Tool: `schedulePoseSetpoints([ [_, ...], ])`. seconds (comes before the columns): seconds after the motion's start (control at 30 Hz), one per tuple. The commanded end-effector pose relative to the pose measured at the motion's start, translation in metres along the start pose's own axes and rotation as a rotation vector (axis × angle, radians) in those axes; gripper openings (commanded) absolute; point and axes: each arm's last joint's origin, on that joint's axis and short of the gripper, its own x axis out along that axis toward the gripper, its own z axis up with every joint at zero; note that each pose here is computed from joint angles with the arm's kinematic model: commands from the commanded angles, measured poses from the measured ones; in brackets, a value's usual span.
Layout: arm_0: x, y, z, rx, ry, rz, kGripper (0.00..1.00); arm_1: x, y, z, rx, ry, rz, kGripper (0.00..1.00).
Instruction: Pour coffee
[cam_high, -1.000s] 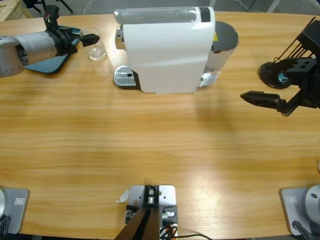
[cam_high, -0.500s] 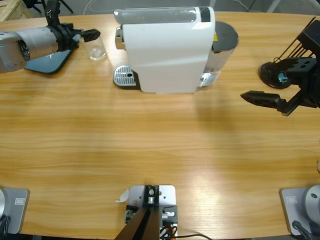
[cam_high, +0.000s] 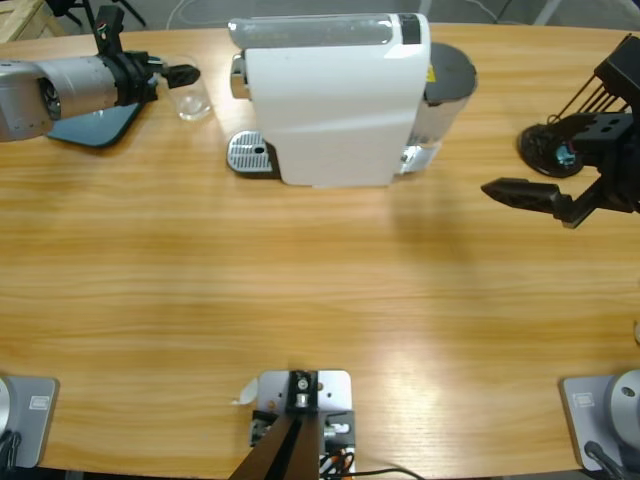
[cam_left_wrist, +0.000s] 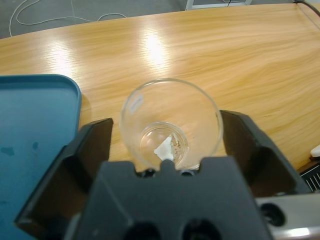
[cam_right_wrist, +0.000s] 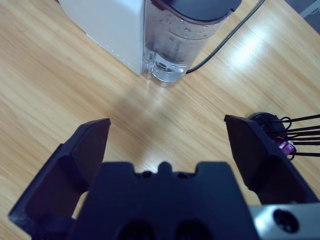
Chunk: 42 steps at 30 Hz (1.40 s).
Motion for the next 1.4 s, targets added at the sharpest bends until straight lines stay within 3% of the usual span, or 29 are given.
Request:
schedulePoseSetpoints([
  [0.03,0.013,0.006,-0.013,-0.004,0.072,0.003,0.472,0.012,0.0,-0.009,-0.011,0.053,0.004,1.0],
  [0.3,0.007,0.005,-0.018,0.011,0.089,0.004,0.476,0.011,0.0,-0.008,-0.008,0.046,0.001,1.0],
  [0.4,-0.012,0.002,-0.011,0.041,0.065,0.0,0.476,0.008,-0.001,-0.009,-0.006,0.033,-0.001,1.0],
  [0.67,-0.076,-0.041,0.019,0.128,0.04,-0.119,0.476,-0.009,-0.004,-0.011,0.002,-0.007,0.0,0.996],
  [0.83,-0.101,-0.064,0.009,0.179,0.093,-0.216,0.476,-0.023,-0.007,-0.02,-0.012,-0.014,-0.005,0.996],
  [1.1,-0.1,-0.071,-0.026,0.216,0.203,-0.271,0.476,-0.03,-0.009,-0.024,-0.022,-0.029,-0.005,0.996],
  [1.4,-0.101,-0.079,-0.002,0.22,0.123,-0.288,0.476,-0.029,-0.008,-0.025,-0.024,-0.033,-0.004,0.996],
])
